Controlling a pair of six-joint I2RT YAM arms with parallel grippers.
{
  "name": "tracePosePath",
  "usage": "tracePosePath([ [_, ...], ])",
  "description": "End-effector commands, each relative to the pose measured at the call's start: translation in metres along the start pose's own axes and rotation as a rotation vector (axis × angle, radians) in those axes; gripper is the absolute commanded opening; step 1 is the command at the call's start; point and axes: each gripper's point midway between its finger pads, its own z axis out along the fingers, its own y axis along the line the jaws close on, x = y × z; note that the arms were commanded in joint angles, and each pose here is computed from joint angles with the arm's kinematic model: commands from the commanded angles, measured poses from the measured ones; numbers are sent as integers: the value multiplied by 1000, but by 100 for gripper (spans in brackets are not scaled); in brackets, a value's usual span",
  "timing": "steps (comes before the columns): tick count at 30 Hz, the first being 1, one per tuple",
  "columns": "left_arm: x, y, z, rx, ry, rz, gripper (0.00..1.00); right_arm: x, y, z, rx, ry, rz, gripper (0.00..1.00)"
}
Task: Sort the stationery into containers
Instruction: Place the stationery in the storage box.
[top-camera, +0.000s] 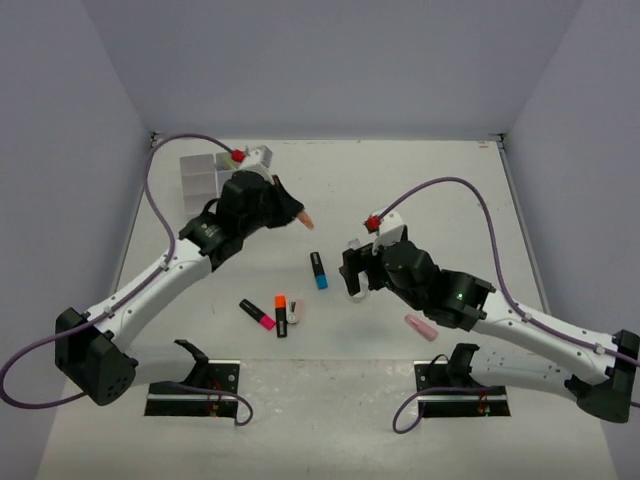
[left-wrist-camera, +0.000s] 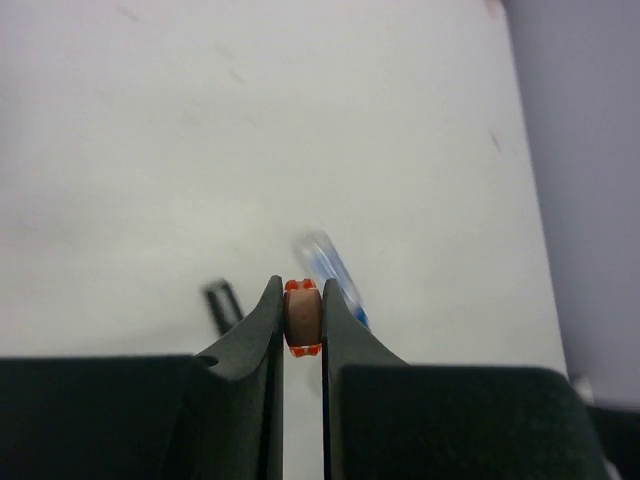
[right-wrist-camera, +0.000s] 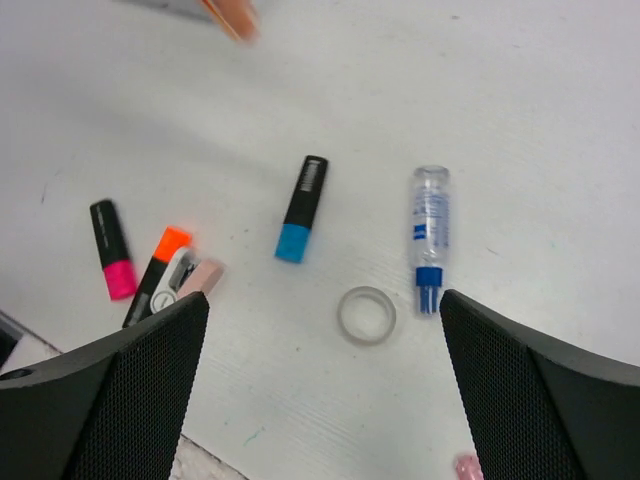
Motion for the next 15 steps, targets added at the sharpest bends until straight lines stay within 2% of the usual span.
tracePosePath([
  [1, -111, 117, -19, -517, -379, -94, 0, -5, -58, -37, 241, -90, 278, 99],
  [4, -157, 154, -22, -678, -568, -119, 0, -2, -59, -50, 207, -102, 335, 99],
  [5, -170, 163, -18, -695, -597, -136, 0, 0, -58, -53, 197, -95, 337, 99],
  [8, -192, 194, -6, -751, -636, -174, 0, 4, -56, -58, 175, -73, 351, 99],
  [15, -189, 221, 30, -776, -625, -179, 0, 12, -60, -64, 178, -54, 333, 99],
])
